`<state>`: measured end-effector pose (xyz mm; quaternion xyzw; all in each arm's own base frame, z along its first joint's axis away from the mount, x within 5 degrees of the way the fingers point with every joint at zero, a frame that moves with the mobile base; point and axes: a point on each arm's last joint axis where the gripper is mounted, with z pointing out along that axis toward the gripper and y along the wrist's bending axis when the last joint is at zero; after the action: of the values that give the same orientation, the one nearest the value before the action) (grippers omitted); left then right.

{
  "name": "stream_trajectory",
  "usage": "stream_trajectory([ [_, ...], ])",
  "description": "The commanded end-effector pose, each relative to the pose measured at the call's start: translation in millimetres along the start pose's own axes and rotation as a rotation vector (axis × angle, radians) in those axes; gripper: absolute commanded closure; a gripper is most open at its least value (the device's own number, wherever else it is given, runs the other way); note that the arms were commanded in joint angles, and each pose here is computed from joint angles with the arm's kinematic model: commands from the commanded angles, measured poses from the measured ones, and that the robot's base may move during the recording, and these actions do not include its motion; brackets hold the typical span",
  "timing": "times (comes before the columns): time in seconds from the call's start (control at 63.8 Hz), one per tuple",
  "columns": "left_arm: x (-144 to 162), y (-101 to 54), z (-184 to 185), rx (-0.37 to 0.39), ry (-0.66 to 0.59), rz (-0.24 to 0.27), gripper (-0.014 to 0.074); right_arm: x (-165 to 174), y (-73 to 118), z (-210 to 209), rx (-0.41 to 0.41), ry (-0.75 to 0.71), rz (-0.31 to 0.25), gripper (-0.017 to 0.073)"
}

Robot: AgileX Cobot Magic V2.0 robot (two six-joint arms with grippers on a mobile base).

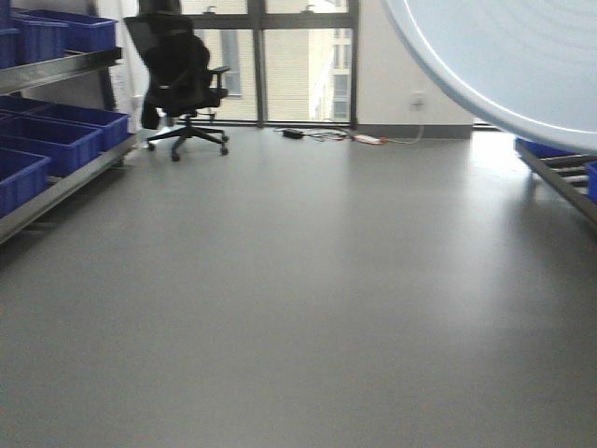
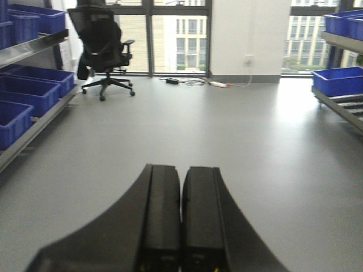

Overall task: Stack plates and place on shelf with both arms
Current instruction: 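Turn the base toward the shelf of blue bins, plates held in right gripper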

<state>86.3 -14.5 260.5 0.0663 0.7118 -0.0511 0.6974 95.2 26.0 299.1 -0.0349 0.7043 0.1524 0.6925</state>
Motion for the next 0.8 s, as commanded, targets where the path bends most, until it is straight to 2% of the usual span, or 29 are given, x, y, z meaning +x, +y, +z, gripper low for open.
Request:
stream_trajectory([
  [0.0, -16.0, 2.2, 0.0, -0.022, -0.097, -0.004, 0.0513, -19.6, 1.3, -1.4, -0.001, -0.135, -0.002, 0.0511],
  [0.784, -16.0, 2.2, 0.0, -0.022, -0.097, -0.004, 0.0513, -19.6, 1.3, -1.4, -0.001, -0.135, -0.002, 0.0511],
])
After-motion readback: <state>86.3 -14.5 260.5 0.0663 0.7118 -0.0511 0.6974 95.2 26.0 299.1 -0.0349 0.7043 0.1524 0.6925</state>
